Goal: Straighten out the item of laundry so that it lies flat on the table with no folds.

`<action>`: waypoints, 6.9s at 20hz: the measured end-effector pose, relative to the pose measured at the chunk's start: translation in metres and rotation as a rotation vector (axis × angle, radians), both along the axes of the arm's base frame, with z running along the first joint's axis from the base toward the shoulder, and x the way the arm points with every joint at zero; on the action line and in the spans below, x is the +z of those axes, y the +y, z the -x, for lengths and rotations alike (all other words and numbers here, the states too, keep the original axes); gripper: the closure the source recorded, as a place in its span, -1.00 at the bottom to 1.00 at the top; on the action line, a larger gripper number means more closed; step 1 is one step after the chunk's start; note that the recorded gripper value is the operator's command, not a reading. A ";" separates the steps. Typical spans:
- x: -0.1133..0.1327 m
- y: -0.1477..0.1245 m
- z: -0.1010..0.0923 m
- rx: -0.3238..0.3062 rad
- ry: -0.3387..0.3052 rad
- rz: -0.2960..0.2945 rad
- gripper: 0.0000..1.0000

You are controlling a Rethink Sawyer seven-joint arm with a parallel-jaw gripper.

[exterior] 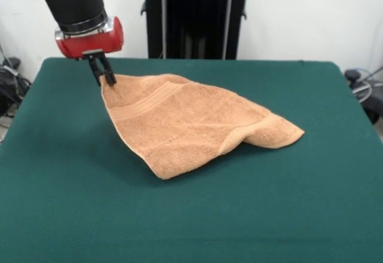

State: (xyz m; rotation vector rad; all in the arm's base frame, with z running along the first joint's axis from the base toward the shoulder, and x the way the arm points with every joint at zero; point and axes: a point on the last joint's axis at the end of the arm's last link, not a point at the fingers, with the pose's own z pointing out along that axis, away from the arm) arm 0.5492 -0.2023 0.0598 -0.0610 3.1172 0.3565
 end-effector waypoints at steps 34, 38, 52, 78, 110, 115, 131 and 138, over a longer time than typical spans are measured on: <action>-0.013 -0.065 0.052 -0.003 -0.002 0.084 1.00; -0.013 -0.083 0.061 -0.037 -0.001 0.085 1.00; -0.007 -0.111 0.106 -0.062 -0.004 0.120 1.00; 0.076 -0.142 0.089 -0.030 0.030 0.083 1.00; 0.249 -0.151 0.069 0.075 0.090 0.215 1.00; 0.270 -0.159 0.066 0.101 0.107 0.229 1.00; 0.359 -0.183 0.051 0.181 0.142 0.279 1.00; 0.398 -0.149 0.040 0.186 0.120 0.335 1.00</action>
